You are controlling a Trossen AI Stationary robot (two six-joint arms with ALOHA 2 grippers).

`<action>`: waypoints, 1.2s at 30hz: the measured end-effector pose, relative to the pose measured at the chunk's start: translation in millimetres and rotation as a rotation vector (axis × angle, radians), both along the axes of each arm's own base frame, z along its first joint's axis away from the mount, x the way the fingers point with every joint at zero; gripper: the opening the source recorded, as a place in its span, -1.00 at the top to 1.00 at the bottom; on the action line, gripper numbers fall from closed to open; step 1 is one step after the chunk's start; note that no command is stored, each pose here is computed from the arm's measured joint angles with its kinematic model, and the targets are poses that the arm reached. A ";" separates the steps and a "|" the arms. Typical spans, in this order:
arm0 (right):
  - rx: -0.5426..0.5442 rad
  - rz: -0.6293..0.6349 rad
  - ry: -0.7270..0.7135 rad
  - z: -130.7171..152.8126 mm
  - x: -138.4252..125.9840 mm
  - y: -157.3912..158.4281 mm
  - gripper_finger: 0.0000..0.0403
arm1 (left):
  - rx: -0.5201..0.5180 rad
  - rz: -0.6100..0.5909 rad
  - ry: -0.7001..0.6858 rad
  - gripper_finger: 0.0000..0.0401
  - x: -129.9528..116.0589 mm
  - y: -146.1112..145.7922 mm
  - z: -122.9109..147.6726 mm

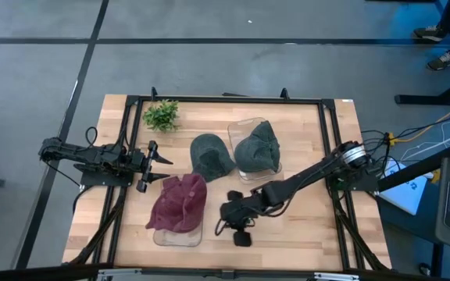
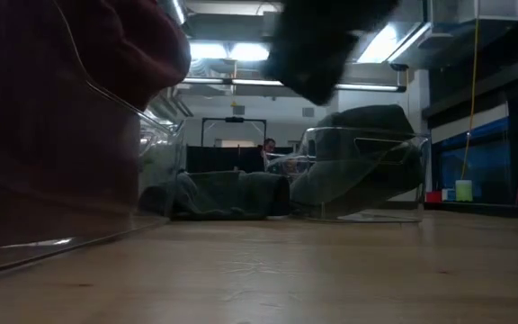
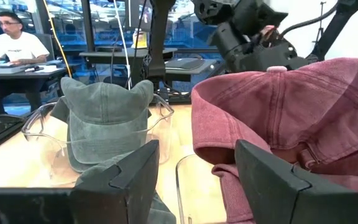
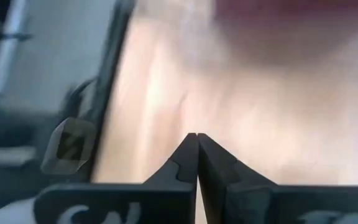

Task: Pick & Place hat
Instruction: Put the black cap into the right transparent bin

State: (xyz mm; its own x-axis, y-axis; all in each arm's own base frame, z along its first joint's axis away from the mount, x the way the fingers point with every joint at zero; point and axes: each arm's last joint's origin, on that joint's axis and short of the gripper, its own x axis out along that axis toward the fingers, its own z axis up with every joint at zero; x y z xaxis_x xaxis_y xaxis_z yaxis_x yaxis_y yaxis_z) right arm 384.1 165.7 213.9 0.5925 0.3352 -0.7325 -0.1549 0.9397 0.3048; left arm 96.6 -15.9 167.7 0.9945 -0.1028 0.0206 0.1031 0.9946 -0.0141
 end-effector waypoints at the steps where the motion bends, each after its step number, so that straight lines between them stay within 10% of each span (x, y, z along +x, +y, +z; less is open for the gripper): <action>1: 0.041 0.020 0.028 0.0 -5.5 -0.8 0.96 | 0.000 0.000 0.000 -0.03 0.0 0.0 0.0; 9: 0.202 0.114 -0.090 -6.5 -60.1 -3.5 0.96 | 0.000 0.000 0.000 -0.03 0.0 0.0 0.1; 36: 0.133 0.149 -0.592 -53.0 -233.7 -83.9 0.96 | 0.000 0.000 0.000 -0.04 0.0 0.0 0.0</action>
